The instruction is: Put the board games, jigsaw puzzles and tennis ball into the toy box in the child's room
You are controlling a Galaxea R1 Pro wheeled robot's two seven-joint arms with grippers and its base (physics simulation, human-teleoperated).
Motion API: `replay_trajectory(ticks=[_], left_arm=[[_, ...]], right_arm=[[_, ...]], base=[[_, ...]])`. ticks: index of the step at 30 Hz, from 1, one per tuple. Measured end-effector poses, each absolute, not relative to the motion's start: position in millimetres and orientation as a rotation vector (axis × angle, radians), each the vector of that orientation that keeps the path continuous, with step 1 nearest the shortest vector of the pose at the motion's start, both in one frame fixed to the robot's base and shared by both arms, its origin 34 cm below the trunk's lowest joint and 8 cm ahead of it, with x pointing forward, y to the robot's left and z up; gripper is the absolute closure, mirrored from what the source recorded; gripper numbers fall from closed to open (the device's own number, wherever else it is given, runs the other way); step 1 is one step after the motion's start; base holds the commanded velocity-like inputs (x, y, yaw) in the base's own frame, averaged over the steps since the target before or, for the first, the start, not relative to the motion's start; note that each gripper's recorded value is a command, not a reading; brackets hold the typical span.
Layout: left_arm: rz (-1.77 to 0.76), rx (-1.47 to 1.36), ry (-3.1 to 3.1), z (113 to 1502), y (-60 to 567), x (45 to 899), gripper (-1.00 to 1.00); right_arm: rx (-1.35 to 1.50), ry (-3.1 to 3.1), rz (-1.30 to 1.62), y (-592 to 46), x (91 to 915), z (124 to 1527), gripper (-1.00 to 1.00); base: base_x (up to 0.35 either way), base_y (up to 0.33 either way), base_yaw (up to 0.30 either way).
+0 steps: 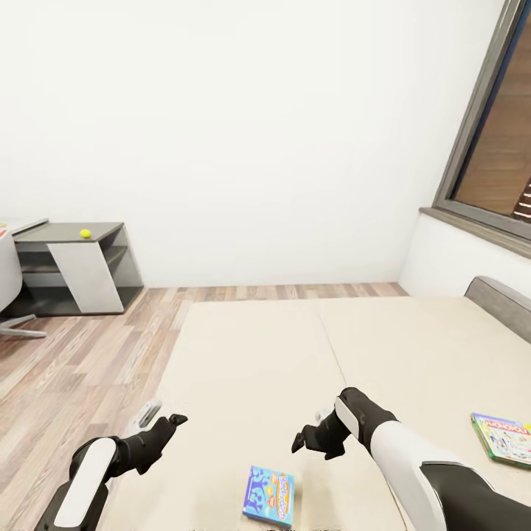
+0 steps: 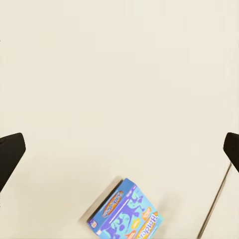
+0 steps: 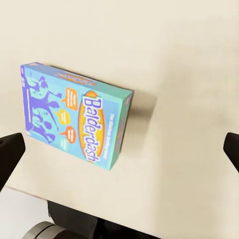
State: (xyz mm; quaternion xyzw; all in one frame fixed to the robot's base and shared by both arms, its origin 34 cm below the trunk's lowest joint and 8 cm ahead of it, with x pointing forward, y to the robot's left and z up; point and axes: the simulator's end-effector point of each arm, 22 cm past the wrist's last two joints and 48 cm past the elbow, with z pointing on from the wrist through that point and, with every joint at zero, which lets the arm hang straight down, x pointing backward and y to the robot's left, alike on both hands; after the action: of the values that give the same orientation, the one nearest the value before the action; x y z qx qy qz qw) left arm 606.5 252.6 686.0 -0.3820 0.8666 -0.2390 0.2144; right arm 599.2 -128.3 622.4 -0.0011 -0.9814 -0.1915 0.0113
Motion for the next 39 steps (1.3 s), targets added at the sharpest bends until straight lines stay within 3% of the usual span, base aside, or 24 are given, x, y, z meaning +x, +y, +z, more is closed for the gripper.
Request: replay_trajectory(ticks=[39], left_arm=[[-0.645,-1.095,2.469,653.0,248.3,592.1,-1.0]], right_arm=[[-0.074,-3.017,-0.674,-114.9,582.9,587.6,-1.0]], base=[[0.0,0.0,0.0]])
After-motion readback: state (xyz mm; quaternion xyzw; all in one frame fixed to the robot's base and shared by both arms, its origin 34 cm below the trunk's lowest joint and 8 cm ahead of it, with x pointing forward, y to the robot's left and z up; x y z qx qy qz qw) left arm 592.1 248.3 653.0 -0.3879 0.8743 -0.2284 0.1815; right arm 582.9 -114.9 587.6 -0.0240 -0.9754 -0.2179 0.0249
